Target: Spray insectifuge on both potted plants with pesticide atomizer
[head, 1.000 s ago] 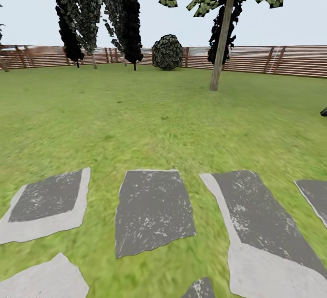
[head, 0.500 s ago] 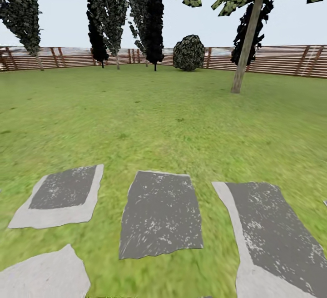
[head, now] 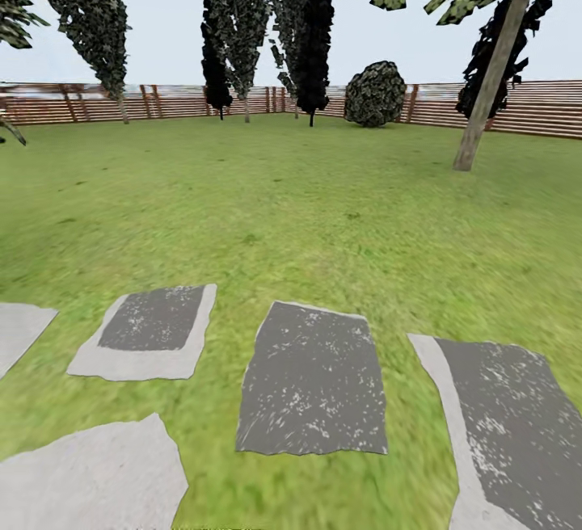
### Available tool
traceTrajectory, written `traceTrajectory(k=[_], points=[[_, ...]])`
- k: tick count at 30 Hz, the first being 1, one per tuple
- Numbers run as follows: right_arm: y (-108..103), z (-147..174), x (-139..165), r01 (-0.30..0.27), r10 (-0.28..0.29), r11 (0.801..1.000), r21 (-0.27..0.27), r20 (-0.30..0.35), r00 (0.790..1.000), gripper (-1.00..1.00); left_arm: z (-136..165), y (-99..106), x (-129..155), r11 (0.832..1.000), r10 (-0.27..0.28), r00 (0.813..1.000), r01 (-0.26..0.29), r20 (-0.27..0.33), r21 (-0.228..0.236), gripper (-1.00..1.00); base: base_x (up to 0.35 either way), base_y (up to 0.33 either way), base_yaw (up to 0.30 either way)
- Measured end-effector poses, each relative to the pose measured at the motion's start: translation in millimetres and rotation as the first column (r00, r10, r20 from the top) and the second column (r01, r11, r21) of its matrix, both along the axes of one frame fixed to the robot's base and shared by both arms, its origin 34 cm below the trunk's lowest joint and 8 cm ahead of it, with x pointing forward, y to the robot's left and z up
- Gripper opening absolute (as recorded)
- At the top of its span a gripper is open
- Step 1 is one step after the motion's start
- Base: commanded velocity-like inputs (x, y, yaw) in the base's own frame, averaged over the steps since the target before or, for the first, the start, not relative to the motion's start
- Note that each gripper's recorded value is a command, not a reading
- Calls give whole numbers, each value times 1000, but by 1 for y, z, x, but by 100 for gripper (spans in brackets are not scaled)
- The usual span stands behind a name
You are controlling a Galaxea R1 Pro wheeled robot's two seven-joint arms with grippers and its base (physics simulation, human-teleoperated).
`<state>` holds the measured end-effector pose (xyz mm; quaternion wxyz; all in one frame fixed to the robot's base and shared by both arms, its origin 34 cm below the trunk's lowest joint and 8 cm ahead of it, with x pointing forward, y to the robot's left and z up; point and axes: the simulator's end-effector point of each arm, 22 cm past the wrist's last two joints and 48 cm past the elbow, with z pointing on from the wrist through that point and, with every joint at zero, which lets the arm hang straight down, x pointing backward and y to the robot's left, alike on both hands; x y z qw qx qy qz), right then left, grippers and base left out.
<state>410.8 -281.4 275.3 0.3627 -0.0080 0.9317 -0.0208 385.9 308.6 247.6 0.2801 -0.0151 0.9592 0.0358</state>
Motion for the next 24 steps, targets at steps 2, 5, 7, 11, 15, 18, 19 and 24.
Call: traceTrajectory(k=[2,5,7,11,15,18,19,24], points=[[0,0,0,0,0,1000,0,0,1000,100,0,0,0,1000,0,1000,0,0,0,100,0,0,277],[0,0,0,0,0,1000,0,0,1000,100,0,0,0,1000,0,1000,0,0,0,100,0,0,277],[0,0,0,0,0,1000,0,0,1000,100,0,0,0,1000,1,1000,-1,0,0,100,0,0,277],[0,0,0,0,0,1000,0,1,1000,100,0,0,0,1000,1,1000,-1,1,0,100,0,0,277],[0,0,0,0,0,1000,0,0,1000,100,0,0,0,1000,1,1000,-1,0,0,100,0,0,277],[0,0,0,0,0,1000,0,0,1000,100,0,0,0,1000,1,1000,-1,0,0,100,0,0,277],[0,0,0,0,0,1000,0,1,1000,100,0,0,1,1000,2,1000,-2,1,-1,100,0,0,277],[0,0,0,0,0,1000,0,0,1000,100,0,0,1,1000,9,1000,-8,2,-2,100,0,0,277]])
